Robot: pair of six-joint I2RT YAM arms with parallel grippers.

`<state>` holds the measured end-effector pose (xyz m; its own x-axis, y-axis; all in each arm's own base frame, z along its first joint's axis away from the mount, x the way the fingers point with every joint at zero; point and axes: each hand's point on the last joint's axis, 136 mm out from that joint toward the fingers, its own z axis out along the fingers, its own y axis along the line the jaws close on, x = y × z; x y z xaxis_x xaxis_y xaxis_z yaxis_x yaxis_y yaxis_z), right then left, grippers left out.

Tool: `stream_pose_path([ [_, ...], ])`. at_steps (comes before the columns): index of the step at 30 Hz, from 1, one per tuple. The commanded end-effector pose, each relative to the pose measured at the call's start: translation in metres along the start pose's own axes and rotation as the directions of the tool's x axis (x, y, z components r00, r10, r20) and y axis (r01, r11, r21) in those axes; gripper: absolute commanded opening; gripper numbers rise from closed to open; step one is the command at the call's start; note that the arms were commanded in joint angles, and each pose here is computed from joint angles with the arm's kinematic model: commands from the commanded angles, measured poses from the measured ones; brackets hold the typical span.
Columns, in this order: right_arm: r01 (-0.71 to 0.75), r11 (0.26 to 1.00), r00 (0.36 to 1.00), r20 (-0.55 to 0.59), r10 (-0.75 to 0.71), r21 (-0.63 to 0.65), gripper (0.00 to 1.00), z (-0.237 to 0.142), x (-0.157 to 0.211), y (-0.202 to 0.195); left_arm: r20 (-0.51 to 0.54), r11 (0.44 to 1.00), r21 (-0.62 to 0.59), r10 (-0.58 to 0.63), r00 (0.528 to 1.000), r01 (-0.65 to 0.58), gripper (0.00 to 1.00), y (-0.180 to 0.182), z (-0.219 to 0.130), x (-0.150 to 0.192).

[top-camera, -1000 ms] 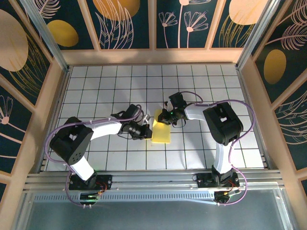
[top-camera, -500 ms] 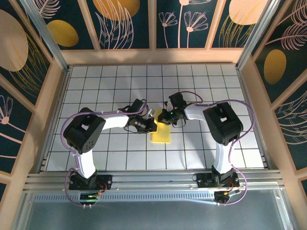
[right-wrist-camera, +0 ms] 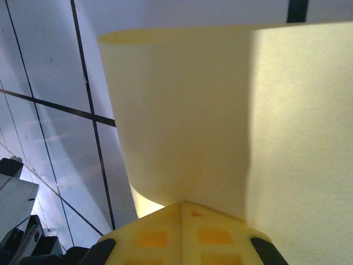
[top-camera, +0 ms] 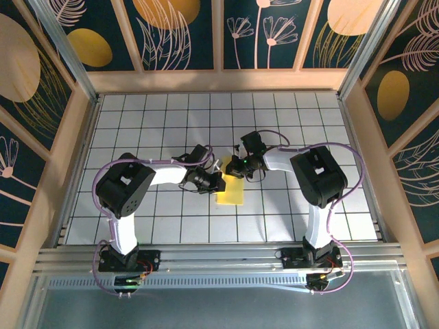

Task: Fold a paper plane with a square sheet of paper (fold left side to right side)
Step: Hold the square sheet of paper at the center of the table.

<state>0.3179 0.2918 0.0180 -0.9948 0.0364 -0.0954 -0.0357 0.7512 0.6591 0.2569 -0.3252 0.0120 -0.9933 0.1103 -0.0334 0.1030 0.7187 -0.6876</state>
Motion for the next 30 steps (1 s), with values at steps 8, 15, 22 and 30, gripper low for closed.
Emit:
stream_pose_path([
  [8,0.030,0.999,0.995,0.094,-0.033,0.023,0.10,-0.046,-0.006,0.027,-0.001,0.994,-0.065,-0.088,0.996,0.088,0.00,0.015,0.004,0.015],
  [15,-0.016,0.999,0.998,0.069,0.012,0.051,0.01,-0.064,0.031,0.009,0.055,0.986,-0.034,-0.160,0.985,0.163,0.00,0.006,0.003,0.006],
  [22,-0.014,0.998,0.999,-0.035,0.016,0.062,0.00,-0.042,0.071,0.000,0.056,0.988,-0.022,-0.155,0.986,0.156,0.00,-0.003,0.005,0.003],
  [30,-0.011,0.990,0.996,-0.083,0.023,0.139,0.00,-0.022,0.078,-0.018,0.067,0.989,-0.006,-0.145,0.987,0.145,0.00,-0.009,0.003,0.001],
])
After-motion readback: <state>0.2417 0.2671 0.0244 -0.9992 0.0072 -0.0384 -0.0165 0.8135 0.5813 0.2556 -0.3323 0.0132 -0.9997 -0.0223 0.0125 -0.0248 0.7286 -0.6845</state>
